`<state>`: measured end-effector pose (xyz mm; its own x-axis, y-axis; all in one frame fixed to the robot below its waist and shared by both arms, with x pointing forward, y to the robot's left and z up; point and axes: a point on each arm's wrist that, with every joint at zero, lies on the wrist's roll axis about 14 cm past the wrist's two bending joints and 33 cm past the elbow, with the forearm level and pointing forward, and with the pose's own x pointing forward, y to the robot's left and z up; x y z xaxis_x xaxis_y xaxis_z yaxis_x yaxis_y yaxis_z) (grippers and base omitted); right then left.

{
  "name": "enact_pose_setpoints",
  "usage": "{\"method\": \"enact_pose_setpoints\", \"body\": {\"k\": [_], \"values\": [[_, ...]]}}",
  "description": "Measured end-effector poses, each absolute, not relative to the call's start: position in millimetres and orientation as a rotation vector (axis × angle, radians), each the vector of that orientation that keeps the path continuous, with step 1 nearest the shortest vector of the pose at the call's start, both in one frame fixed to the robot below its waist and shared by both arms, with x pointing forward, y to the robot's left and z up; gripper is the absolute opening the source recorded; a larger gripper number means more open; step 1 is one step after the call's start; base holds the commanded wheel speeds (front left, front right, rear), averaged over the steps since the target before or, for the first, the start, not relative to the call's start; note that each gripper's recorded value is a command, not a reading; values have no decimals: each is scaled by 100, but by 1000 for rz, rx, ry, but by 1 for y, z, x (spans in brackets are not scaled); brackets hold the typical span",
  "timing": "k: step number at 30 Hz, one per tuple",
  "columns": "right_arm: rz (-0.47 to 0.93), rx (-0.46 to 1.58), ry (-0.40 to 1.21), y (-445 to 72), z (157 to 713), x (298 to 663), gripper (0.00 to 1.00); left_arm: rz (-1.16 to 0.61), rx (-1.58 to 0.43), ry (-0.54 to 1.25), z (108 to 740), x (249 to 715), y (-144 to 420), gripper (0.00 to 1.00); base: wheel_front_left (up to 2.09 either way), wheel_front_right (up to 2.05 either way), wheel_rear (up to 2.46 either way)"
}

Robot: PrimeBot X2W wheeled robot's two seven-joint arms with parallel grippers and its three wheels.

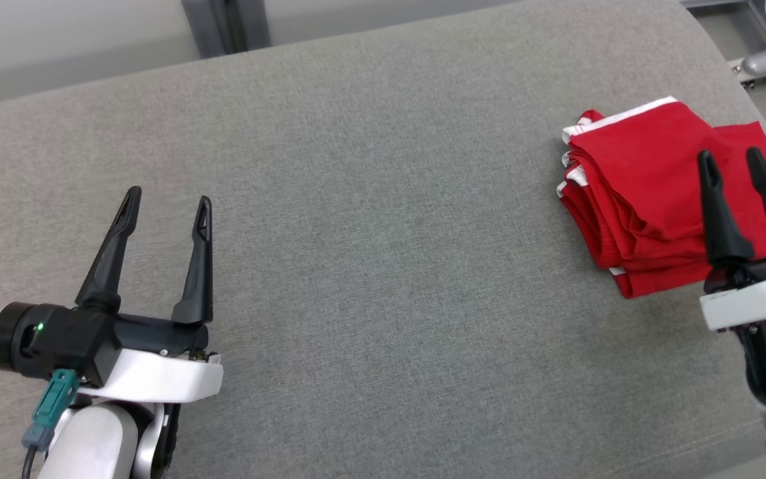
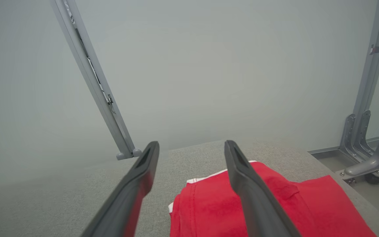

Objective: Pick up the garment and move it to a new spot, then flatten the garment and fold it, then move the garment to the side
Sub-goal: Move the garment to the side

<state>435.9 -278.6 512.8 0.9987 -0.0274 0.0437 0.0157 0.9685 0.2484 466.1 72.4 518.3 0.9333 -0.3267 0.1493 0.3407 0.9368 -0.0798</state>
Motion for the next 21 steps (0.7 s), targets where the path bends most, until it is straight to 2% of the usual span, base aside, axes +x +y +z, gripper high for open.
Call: {"method": "enact_pose_setpoints", "body": {"k": [7, 13, 21], "values": [[24, 256, -233, -224, 557, 419, 100, -260, -82, -152, 532, 452, 102, 100, 0, 0, 0], [76, 194, -215, -190, 560, 404, 100, -196, -79, -156, 540, 432, 124, 100, 0, 0, 0], [86, 150, -170, -178, 553, 378, 100, -152, -66, -127, 538, 398, 139, 100, 0, 0, 0]]}}
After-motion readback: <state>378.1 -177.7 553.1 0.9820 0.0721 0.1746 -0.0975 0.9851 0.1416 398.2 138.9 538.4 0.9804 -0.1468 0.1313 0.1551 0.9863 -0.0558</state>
